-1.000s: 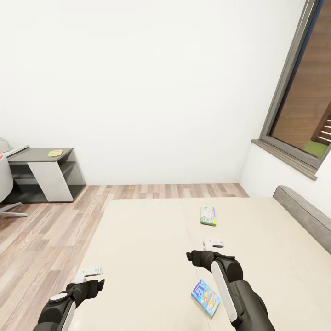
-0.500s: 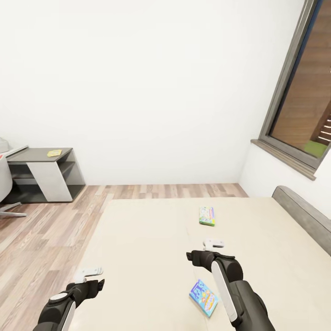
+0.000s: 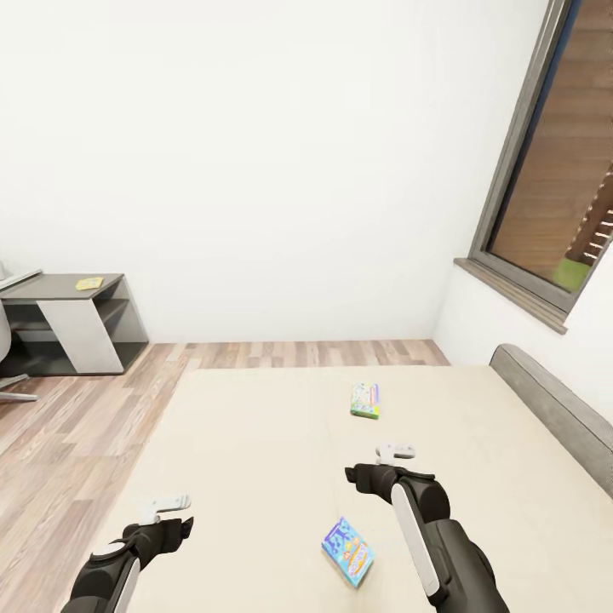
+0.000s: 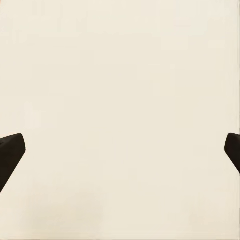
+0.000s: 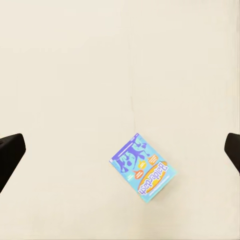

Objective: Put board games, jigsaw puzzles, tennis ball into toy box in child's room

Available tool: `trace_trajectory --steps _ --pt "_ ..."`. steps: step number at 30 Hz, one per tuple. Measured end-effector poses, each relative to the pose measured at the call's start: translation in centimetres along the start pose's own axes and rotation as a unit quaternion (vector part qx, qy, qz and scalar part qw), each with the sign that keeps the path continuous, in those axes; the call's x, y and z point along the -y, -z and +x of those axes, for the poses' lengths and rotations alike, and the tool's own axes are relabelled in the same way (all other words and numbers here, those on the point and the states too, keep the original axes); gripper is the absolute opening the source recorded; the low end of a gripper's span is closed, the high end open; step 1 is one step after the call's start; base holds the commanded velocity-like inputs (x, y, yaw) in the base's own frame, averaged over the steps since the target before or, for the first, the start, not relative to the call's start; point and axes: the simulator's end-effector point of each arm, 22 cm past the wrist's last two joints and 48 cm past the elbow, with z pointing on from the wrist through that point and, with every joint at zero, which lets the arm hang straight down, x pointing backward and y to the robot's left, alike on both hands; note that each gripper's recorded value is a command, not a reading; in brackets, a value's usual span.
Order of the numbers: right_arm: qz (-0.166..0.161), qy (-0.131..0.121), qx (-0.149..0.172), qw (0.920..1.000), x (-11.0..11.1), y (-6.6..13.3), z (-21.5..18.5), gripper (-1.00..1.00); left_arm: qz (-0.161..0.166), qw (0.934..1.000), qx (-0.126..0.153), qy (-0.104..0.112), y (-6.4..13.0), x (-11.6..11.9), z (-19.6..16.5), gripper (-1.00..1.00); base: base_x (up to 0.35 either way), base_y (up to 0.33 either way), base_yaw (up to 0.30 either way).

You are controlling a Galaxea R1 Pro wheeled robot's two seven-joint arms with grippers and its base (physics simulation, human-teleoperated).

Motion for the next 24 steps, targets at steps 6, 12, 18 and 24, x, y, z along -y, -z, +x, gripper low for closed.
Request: trace_trajectory --steps 6,12,18,24 --pt "0.0 0.0 0.0 1.0 0.0 0.0 -0.02 1.0 0.0 1.0 0.0 0.0 0.0 0.0 0.0 1.0 0.0 -0.099 0.0" --pt "0.0 0.0 0.0 1.0 -0.02 0.0 -0.02 1.0 0.0 1.0 0.0 0.0 0.01 0.0 0.0 1.0 0.0 -0.027 0.0" --pt "0.0 0.0 0.0 1.0 0.0 0.0 -0.01 1.0 -0.001 1.0 0.0 0.0 0.0 -0.02 0.0 1.0 0.0 -0.101 0.0" --pt "0.0 0.0 0.0 1.0 0.0 0.0 -0.01 1.0 0.0 1.0 0.0 0.0 0.0 -0.02 -0.01 1.0 0.0 -0.145 0.0"
